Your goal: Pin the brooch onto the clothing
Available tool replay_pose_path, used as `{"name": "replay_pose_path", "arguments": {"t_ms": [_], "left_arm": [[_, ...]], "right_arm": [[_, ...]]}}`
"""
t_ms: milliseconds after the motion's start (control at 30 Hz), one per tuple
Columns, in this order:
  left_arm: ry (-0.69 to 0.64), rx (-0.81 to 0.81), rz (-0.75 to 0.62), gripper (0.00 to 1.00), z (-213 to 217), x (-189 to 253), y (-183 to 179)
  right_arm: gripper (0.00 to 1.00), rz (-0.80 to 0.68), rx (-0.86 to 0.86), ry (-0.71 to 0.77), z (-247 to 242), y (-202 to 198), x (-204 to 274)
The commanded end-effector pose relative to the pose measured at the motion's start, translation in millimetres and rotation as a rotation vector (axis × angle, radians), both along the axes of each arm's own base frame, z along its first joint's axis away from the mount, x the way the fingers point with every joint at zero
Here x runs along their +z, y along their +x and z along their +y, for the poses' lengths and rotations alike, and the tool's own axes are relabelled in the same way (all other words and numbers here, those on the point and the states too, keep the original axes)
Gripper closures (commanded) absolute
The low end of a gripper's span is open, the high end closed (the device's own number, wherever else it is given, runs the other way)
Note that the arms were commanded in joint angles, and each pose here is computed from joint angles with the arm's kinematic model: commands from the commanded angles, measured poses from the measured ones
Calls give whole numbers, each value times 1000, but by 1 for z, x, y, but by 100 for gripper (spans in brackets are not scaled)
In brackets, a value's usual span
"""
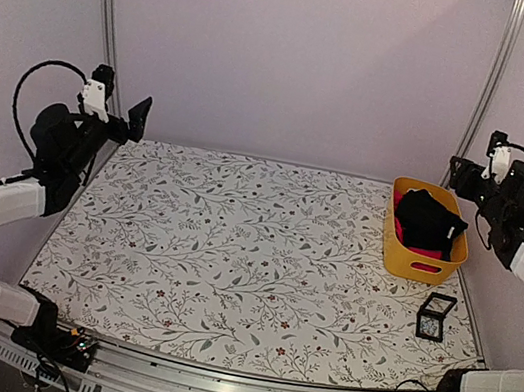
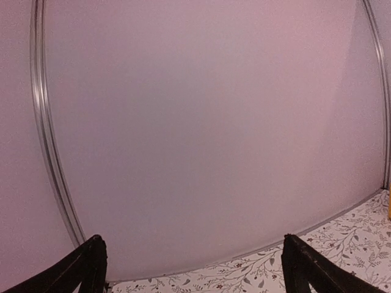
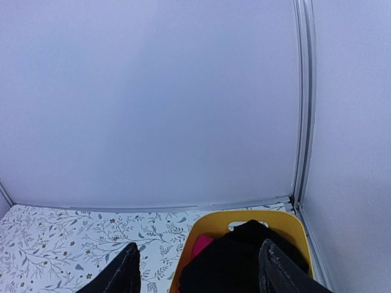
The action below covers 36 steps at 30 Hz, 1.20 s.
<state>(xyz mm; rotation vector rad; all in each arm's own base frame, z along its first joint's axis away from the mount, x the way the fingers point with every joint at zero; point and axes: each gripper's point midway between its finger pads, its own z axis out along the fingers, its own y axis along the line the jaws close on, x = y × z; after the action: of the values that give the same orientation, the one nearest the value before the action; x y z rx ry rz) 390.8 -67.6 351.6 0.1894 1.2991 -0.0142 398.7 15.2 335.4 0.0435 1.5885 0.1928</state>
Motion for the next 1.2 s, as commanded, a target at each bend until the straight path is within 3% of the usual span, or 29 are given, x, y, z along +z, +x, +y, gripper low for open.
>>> {"name": "replay_pose_path", "arguments": {"t_ms": [0,133,367,567,667,900,1167], "left_arm": [[97,-194,82,0,-53,-1,-9],[69,-247,153,0,-66,-12,-15],[91,-317,130,0,-81,-35,-40],[122,-371,134,0,-98,-40,-47],[124,-398,127,0,-103,-35,-50],[126,-403,86,0,-101,-28,-59],[137,-438,105,0,-110,-34,-60]], "right_arm": [[36,420,-107,-45,-3,18,-77],[35,586,-133,-64,1,43,-110],[38,770,-307,-133,-24,68,-158],[51,712,-463,-197,-52,58,-130],[60,754,-528,-250,-68,55,-136],[57,811,-618,-290,-97,62,-155],[55,901,-606,-337,-104,74,-189]]}}
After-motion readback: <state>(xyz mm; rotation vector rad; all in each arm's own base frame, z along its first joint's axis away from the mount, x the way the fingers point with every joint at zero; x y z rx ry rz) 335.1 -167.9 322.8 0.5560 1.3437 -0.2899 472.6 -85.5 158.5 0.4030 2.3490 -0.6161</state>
